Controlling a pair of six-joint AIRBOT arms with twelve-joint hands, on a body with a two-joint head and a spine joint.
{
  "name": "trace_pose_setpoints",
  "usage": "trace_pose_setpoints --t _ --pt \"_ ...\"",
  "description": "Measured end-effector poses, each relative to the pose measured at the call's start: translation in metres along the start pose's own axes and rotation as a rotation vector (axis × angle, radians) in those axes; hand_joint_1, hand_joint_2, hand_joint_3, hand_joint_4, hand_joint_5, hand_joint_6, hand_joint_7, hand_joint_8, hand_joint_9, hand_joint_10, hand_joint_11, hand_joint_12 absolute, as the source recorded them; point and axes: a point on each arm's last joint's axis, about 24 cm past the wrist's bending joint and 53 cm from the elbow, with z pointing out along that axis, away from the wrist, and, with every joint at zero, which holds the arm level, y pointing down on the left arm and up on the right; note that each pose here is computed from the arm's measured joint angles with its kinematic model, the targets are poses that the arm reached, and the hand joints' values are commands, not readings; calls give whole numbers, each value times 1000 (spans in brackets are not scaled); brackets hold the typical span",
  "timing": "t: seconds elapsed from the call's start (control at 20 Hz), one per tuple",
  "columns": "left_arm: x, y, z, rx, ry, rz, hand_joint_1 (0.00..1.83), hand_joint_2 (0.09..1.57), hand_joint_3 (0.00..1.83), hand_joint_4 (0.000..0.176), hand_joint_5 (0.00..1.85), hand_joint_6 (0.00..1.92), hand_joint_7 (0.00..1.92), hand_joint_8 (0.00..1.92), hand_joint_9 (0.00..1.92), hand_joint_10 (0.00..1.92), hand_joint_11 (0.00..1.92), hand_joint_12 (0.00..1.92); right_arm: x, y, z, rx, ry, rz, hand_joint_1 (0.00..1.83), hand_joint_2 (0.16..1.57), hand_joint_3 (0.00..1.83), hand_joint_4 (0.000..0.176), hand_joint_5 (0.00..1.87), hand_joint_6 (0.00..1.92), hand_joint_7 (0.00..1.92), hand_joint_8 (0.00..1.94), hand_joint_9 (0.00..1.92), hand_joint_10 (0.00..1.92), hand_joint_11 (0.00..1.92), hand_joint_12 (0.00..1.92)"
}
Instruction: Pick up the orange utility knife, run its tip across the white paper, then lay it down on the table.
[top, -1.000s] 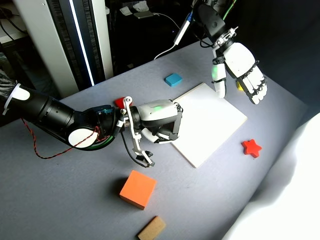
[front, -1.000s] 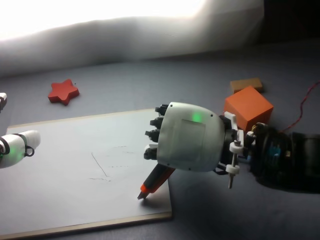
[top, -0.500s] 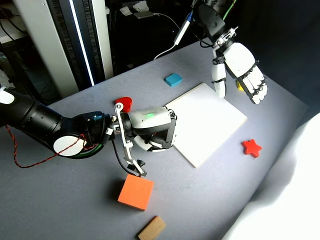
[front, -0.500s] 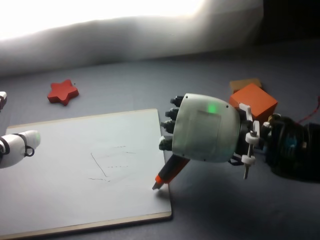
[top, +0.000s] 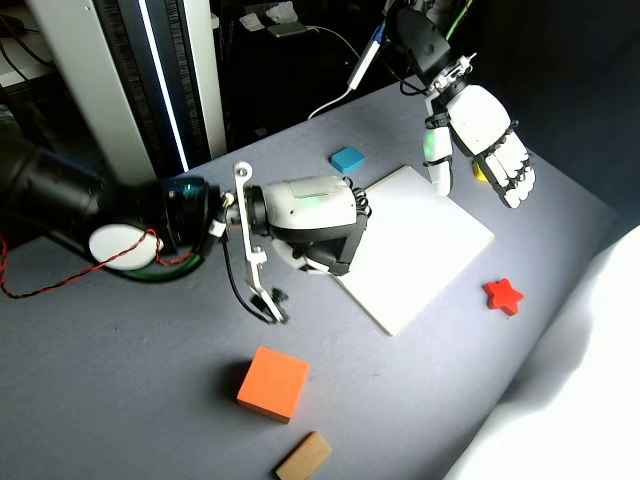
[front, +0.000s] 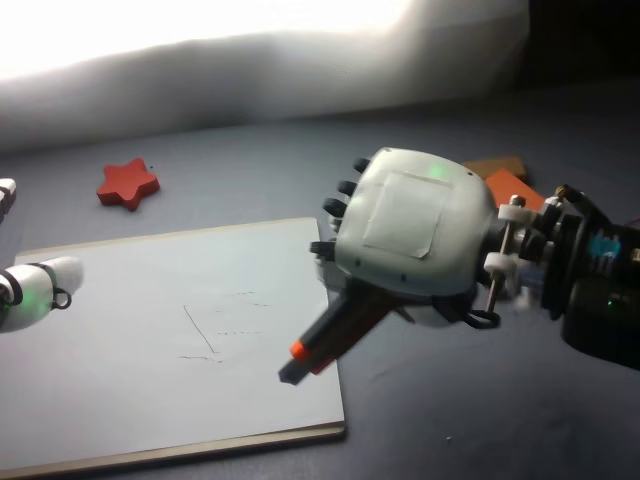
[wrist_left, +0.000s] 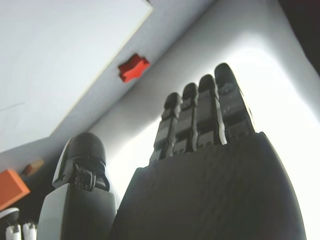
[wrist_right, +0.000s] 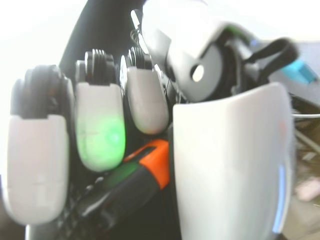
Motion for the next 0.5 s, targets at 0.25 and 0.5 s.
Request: trace_pose_setpoints --t 0.25,0.5 --pt "42 -67 -9 204 135 16 0 1305 0 0 38 6 36 3 13 3 0 195 37 -35 -21 172 213 162 1485 995 765 176 1614 1921 1824 1941 1921 1921 1921 1921" --pt "68 -112 -36 317 212 27 0 1301 0 0 63 8 49 3 28 6 0 274 61 -55 -32 235 290 186 1481 1027 729 176 1592 1921 1810 1941 1917 1921 1921 1921"
